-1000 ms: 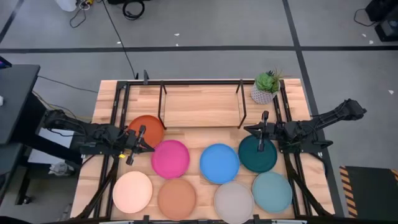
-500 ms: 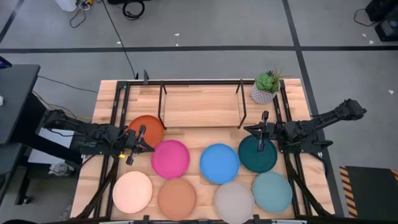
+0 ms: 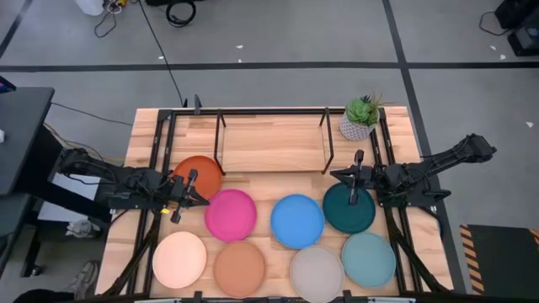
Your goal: Place and stack plates onto a shelf
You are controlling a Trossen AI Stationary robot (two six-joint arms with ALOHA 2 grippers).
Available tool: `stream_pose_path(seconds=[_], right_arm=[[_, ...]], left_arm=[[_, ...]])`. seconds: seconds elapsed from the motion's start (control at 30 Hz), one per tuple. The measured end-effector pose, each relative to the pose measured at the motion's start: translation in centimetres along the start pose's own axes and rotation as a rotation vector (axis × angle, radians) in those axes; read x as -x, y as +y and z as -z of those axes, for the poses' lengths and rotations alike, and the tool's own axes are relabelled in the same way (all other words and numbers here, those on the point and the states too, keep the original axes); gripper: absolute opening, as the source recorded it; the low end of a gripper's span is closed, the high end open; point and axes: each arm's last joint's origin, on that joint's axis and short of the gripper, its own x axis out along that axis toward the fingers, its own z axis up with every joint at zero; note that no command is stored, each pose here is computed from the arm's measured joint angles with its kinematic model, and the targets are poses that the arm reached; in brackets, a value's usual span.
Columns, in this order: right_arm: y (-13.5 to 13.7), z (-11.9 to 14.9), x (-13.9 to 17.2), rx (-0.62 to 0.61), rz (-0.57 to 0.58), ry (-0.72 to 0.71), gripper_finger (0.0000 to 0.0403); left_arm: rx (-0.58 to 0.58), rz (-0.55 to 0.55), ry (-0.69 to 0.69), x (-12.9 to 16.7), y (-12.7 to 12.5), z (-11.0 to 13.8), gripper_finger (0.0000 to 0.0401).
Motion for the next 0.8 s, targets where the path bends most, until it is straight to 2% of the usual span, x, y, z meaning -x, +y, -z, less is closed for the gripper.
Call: stream_pose_path(seconds=[0.1, 0.2, 0.8], right_arm=[[0.0, 0.0, 0.0, 0.0, 0.0, 0.0, 0.0023], [0.0, 0.0, 0.0, 0.0, 0.0, 0.0, 0.0023], [0.0, 0.0, 0.0, 0.0, 0.0, 0.0, 0.0023]], left_arm=[[0.015, 0.0, 0.0, 0.0, 0.0, -0.01, 0.0013], [0.089, 0.0, 0.002, 0.0, 0.0, 0.02, 0.0013], [0.078, 0.0, -0.014, -0.01, 0.0, -0.15, 0.0013]])
